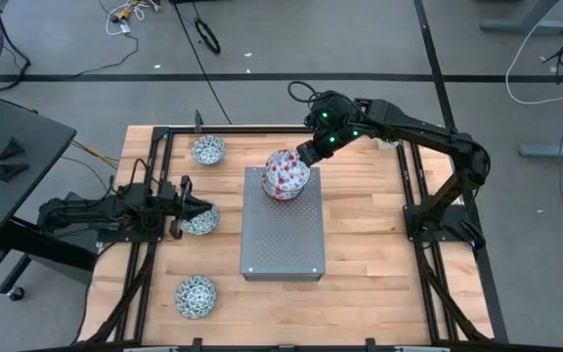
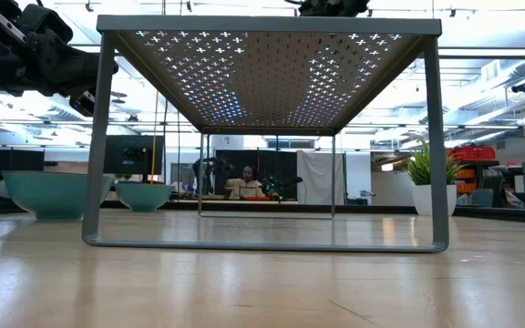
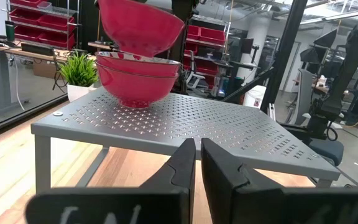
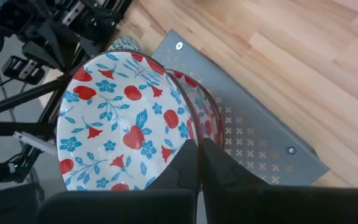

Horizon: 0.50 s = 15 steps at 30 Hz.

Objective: Pick & Place Mini bowls
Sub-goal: Put the red bowl on top of the red bowl on the shelf

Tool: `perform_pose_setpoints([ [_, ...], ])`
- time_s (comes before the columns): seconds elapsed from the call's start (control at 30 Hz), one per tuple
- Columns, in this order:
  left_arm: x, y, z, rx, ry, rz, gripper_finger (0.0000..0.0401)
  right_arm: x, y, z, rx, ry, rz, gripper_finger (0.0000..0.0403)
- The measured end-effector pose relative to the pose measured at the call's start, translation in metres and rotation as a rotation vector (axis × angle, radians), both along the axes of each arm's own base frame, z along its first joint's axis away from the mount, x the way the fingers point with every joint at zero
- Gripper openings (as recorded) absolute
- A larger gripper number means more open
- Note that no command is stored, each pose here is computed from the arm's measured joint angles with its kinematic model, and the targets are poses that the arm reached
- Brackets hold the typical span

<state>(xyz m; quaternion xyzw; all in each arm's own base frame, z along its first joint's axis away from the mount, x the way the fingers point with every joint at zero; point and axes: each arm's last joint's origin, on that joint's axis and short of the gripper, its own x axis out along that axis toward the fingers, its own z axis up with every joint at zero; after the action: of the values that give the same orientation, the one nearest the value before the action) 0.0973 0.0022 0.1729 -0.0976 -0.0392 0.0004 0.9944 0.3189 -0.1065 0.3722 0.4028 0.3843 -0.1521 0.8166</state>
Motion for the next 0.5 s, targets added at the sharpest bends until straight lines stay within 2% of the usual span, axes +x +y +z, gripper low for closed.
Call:
perform_pose_setpoints([
  [0.5,0.0,0.0,0.0,0.001,0.0,0.0,0.0032,0.016,0.007,-0.013,-0.028,0.027,0.034,0.0],
])
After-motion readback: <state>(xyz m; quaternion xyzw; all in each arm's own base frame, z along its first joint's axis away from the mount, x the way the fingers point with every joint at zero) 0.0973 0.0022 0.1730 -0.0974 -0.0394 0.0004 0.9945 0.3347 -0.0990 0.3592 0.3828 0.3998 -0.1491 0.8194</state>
